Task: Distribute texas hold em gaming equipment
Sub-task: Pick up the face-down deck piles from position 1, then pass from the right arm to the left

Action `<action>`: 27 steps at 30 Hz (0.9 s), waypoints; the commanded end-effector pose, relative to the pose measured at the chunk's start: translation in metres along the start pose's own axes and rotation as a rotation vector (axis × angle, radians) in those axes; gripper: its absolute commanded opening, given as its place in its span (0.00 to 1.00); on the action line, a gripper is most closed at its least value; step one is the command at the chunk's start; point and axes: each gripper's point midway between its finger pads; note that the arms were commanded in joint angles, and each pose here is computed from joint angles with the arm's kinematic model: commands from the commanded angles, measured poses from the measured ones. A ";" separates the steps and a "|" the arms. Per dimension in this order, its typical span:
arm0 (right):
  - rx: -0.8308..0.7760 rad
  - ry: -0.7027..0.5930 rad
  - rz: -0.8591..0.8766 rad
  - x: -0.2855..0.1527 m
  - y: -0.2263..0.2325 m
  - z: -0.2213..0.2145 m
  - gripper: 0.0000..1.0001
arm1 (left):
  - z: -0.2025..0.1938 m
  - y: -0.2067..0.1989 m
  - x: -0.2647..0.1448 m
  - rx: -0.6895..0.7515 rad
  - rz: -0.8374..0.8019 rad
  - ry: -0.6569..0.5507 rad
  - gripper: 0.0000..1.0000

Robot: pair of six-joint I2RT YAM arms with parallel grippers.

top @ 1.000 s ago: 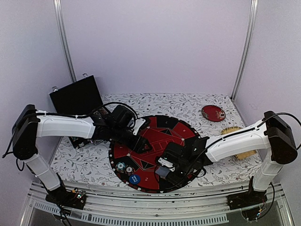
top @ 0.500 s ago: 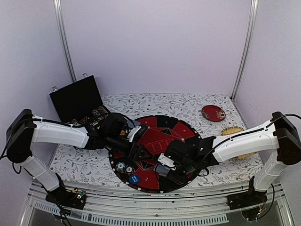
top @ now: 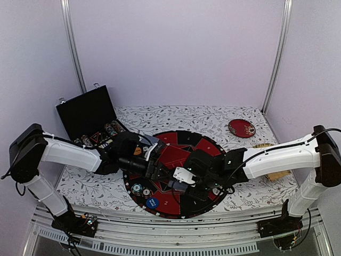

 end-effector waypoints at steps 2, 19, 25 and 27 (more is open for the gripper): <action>-0.032 -0.140 -0.034 -0.018 -0.009 0.036 0.50 | 0.004 0.001 -0.008 -0.030 -0.059 -0.053 0.77; -0.084 -0.180 -0.074 -0.022 -0.020 0.056 0.50 | 0.000 0.000 0.011 -0.045 -0.119 -0.015 0.73; -0.110 -0.196 -0.082 -0.021 -0.022 0.066 0.50 | 0.002 -0.003 0.021 -0.057 -0.156 -0.002 0.64; -0.121 -0.205 -0.087 -0.021 -0.023 0.071 0.49 | 0.002 -0.005 0.025 -0.056 -0.162 0.004 0.60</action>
Point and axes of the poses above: each gripper's point midway between its finger pads, its own x axis out along the fingers, its own y axis along the line the jaws close on, z = x × y, and after that the axes turned 5 degrees about -x, right-handed
